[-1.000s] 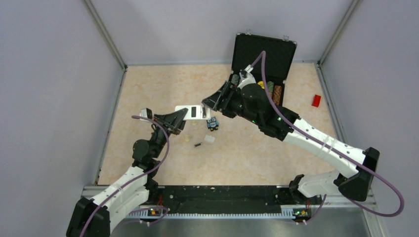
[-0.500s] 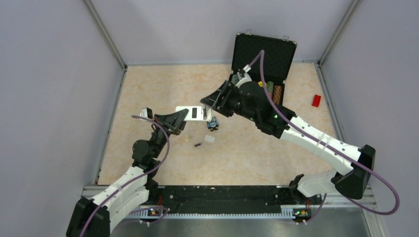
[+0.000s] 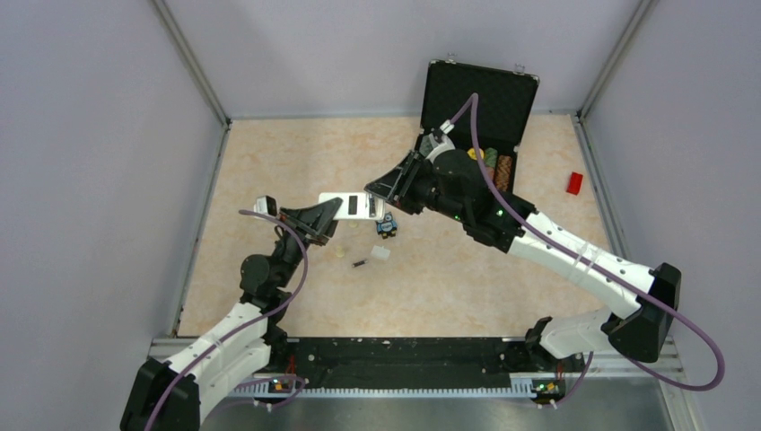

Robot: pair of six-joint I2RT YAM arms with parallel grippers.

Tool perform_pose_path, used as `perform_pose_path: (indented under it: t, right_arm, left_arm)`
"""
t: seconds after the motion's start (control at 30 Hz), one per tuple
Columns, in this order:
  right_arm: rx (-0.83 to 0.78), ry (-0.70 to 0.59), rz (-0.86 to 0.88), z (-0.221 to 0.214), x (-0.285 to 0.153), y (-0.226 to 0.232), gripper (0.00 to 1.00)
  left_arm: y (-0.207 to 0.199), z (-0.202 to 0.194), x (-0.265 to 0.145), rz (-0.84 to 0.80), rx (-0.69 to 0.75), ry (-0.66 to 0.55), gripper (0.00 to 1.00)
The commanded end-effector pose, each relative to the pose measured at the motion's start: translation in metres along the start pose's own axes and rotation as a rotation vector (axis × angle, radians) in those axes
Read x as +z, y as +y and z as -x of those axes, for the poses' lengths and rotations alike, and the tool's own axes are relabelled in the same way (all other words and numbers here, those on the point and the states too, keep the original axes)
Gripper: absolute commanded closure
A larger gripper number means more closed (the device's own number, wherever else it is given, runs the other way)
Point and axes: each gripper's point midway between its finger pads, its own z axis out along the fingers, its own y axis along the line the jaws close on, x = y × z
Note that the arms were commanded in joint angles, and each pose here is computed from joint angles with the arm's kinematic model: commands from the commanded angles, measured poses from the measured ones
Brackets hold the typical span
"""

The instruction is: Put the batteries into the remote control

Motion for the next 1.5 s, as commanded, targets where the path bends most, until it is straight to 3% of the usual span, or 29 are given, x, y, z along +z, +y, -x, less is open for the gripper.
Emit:
perform_pose_path:
  t: [0.0, 0.73, 1.47]
  right_arm:
    - [0.007, -0.022, 0.047, 0.009, -0.005, 0.011, 0.65]
    - [0.007, -0.014, 0.087, 0.002, -0.009, 0.008, 0.68]
    - [-0.102, 0.009, 0.036, -0.012, -0.004, -0.016, 0.71]
  left_arm:
    - [-0.026, -0.001, 0.001, -0.097, 0.007, 0.001, 1.0]
    - [-0.033, 0.014, 0.003, -0.141, -0.072, -0.074, 1.0]
    - [-0.06, 0.016, 0.007, -0.224, -0.118, -0.073, 1.0]
